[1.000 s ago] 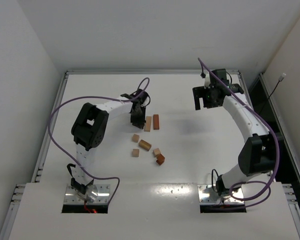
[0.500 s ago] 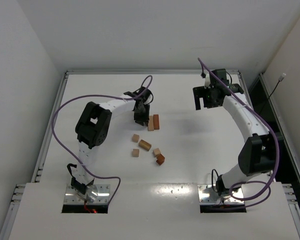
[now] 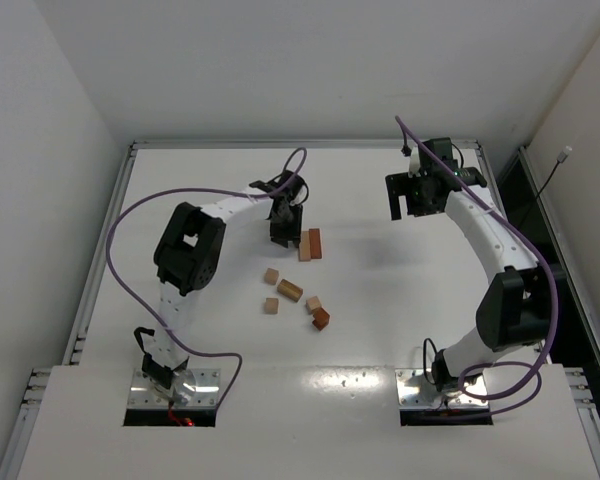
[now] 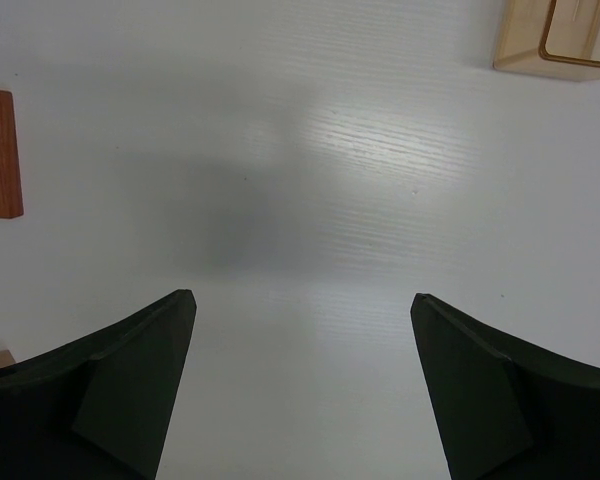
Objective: Build the wood block tower
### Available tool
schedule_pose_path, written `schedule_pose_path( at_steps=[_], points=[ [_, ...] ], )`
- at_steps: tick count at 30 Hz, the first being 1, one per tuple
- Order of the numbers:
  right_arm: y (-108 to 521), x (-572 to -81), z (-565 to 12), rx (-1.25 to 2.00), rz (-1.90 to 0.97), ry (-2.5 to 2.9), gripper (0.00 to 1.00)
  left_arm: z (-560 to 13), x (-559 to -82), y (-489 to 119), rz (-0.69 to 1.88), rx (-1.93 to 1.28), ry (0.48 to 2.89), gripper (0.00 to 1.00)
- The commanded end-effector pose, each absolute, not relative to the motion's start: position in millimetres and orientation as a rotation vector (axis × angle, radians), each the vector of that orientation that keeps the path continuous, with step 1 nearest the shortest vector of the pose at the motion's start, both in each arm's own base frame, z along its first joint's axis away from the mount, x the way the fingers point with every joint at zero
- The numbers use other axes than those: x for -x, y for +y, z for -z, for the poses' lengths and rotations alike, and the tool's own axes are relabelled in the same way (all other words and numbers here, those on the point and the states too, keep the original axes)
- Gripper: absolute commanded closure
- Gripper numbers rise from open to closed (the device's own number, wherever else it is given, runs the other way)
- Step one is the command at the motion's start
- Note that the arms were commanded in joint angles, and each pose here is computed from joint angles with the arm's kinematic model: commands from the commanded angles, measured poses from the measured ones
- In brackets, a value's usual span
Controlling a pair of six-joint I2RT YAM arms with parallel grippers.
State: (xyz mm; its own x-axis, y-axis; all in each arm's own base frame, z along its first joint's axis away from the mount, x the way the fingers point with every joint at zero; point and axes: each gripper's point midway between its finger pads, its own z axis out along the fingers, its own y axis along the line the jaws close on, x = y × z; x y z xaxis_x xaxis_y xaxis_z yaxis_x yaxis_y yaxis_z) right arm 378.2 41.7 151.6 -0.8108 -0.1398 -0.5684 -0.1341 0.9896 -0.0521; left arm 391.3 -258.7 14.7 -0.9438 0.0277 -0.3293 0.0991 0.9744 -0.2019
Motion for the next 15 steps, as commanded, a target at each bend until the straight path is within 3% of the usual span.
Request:
schedule_pose_path(
  at_steps=[1,3,12,13,15],
  points=[
    [42,-389,-161,0.188,0.007,2.483,0.14,-1,-397,-254,0.244,-0.097,2.791,0.70],
    [40,-390,-161,0.184,0.018,2.483,0.14,-16,-403,-252,0.229,-0.087,2.751,0.65],
    [46,-386,-166,0.290,0.004,2.462,0.14,-98,-418,-170,0.096,0.119,2.559,0.65],
    [48,-384,-164,0.315,-0.010,2.470,0.14,-106,-423,-158,0.090,0.137,2.538,0.62],
    [63,-380,-163,0.430,-0.090,2.459,0.13,-127,-428,-140,0.176,0.070,2.519,0.43]
  ],
)
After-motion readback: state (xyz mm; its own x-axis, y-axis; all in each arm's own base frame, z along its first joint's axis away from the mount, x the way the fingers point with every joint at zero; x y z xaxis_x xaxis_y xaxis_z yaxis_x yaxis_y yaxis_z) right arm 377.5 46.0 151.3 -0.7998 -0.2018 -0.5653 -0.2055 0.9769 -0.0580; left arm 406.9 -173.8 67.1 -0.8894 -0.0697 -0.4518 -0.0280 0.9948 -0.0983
